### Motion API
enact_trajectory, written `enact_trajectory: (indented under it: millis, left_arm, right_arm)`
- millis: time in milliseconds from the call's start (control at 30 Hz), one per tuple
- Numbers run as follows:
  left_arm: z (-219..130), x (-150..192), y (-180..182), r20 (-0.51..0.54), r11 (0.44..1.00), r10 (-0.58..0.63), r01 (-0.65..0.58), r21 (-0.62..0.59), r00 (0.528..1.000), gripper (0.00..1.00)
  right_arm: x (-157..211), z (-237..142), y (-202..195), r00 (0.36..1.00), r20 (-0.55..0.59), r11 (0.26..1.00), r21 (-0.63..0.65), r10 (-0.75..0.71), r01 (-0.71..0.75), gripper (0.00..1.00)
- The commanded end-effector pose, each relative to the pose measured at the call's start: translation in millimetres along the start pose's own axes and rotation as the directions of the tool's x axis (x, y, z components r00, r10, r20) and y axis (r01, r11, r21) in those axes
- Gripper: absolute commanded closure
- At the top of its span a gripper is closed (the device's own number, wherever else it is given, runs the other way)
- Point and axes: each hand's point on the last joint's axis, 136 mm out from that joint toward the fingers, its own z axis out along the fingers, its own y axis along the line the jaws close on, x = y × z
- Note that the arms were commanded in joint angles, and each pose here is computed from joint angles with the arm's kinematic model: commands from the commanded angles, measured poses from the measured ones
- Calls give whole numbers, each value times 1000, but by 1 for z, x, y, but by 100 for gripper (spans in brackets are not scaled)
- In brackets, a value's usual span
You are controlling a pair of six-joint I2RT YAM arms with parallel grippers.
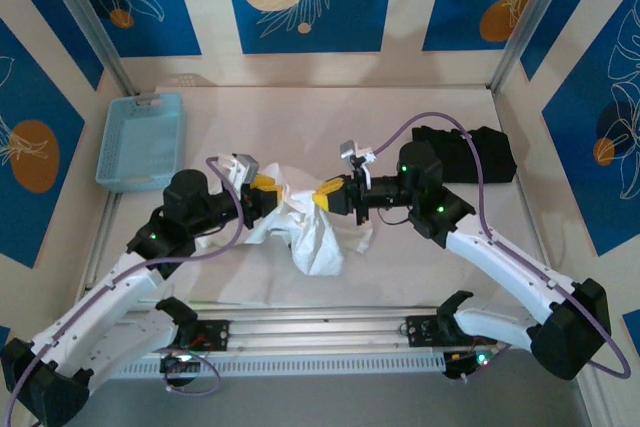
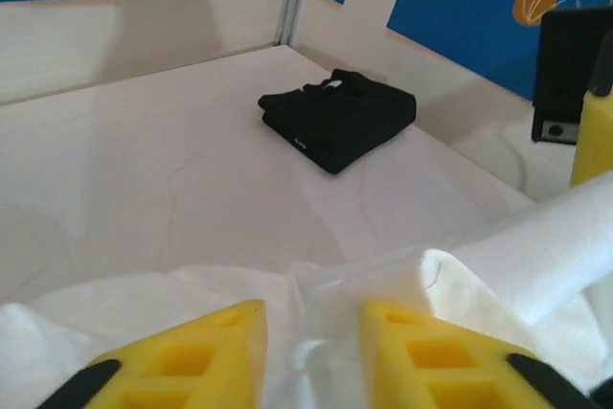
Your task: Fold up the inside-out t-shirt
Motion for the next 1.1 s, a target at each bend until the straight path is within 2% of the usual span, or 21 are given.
enact_trajectory:
  millis: [0, 233, 367, 600, 667, 733, 900, 967, 1067]
  left_arm:
    - [-4, 9, 10, -14, 999, -17, 16, -50, 1000, 60]
    - [-17, 25, 18, -63, 992, -47, 40, -118, 997, 47]
    - [-24, 24, 8, -62, 997, -34, 29, -77, 998, 43]
    - [-35, 10, -12, 45, 1000, -2, 1, 18, 999, 32]
    - [-31, 10, -13, 38, 999, -16, 14, 32, 999, 32]
    - [-24, 15, -4, 5, 999, -36, 36, -5, 999, 32]
    - [-8, 18, 9, -23, 998, -47, 46, -50, 999, 35]
    - [-2, 18, 9, -28, 998, -45, 44, -38, 999, 43]
    - [5, 16, 16, -22, 996, -69, 67, -67, 997, 63]
  right_arm:
    - [-11, -1, 2, 1000, 26, 1000, 2, -17, 17, 100]
    - [-6, 1, -12, 1000, 18, 999, 52, 8, -9, 100]
    - [-6, 3, -17, 1000, 13, 997, 68, 19, -20, 100]
    - [-8, 4, -23, 1000, 14, 995, 100, 24, -26, 100]
    - [-9, 4, -24, 999, 17, 994, 103, 28, -30, 100]
    - [-9, 4, -23, 999, 14, 995, 93, 30, -31, 100]
    - [-8, 4, -23, 1000, 11, 995, 95, 26, -27, 100]
    - [-7, 4, -23, 1000, 7, 995, 94, 23, -23, 100]
    - [-5, 3, -23, 1000, -5, 995, 99, 11, -11, 100]
